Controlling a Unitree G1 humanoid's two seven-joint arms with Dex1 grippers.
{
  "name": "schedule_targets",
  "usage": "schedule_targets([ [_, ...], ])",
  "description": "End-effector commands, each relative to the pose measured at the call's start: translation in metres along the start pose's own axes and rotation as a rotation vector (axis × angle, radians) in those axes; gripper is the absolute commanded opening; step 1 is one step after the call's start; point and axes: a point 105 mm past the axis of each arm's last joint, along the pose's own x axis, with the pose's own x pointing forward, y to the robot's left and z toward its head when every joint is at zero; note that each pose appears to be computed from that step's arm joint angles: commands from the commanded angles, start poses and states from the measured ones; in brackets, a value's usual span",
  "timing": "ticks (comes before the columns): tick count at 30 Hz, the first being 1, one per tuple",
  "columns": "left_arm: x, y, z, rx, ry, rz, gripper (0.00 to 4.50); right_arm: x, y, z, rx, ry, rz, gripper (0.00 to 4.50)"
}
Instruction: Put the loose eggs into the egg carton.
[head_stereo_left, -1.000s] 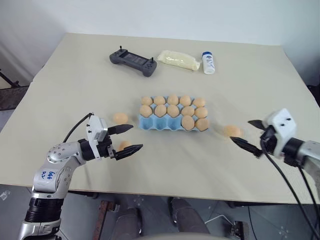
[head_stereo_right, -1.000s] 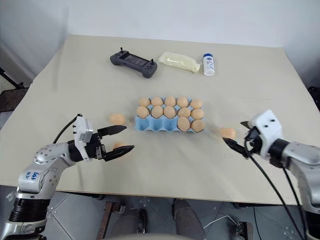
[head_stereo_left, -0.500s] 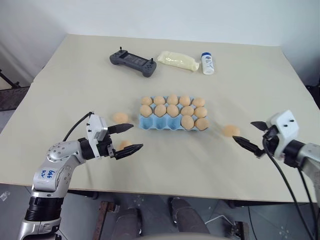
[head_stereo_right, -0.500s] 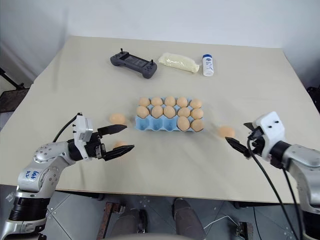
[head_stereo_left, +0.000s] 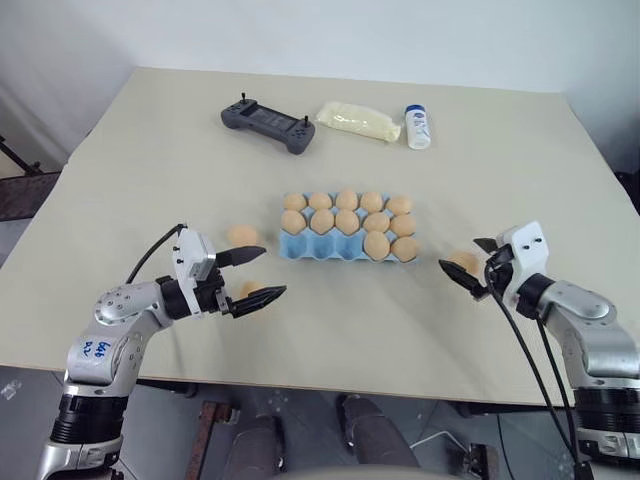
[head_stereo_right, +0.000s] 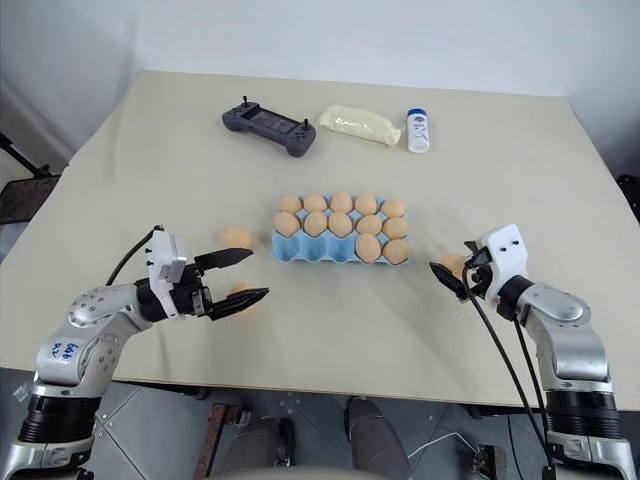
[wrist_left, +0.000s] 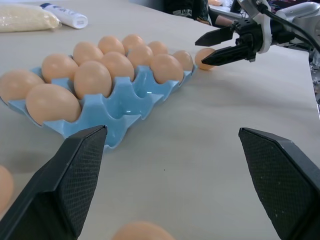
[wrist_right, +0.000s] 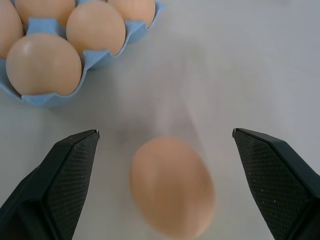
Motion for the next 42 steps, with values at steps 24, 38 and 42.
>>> schedule_targets([
  [24, -0.013, 0.008, -0.012, 0.108, -0.025, 0.103, 4.50, 0.009, 0.031, 0.077, -0.073, -0.226, 0.031, 1.70],
  [38, -0.009, 0.004, -0.005, 0.106, -0.060, 0.147, 4.50, 0.065, 0.129, 0.118, -0.159, -0.320, 0.378, 1.70],
  [42, -0.011, 0.003, -0.004, 0.108, -0.063, 0.164, 4.50, 0.073, 0.146, 0.113, -0.169, -0.308, 0.442, 1.70],
])
